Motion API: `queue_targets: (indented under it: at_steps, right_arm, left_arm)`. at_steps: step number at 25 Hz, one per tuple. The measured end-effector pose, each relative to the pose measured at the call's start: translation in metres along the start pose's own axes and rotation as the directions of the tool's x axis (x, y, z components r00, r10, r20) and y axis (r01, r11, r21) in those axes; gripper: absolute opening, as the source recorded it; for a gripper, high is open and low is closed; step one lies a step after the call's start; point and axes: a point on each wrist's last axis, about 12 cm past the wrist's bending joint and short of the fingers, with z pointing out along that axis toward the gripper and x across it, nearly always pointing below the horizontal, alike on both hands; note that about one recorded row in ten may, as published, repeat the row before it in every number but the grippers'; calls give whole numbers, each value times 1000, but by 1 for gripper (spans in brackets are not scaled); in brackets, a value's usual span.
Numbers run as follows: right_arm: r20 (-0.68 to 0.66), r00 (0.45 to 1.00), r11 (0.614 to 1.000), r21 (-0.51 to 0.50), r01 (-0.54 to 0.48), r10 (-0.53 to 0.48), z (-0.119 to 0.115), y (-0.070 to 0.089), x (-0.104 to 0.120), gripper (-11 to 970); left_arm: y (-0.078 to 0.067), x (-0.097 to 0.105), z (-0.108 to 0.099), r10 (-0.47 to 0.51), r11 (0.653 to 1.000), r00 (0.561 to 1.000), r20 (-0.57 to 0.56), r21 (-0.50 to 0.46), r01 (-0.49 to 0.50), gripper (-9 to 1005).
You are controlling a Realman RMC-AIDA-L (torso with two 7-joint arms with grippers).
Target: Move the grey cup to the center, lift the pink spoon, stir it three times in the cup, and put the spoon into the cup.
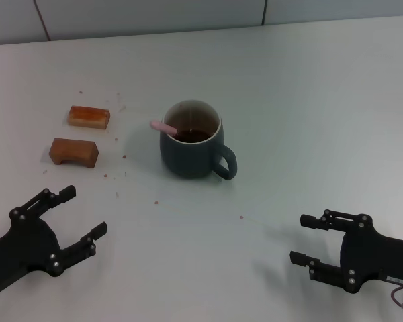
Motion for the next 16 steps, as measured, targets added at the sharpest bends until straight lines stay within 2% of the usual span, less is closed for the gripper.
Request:
queue_targets:
  at_steps: [16]
  right_arm:
    - [0,1000,1000,0,0,0,0,0,0,624]
  left_arm:
    - [-2,0,-1,-5,1000,1000,1,7,5,807]
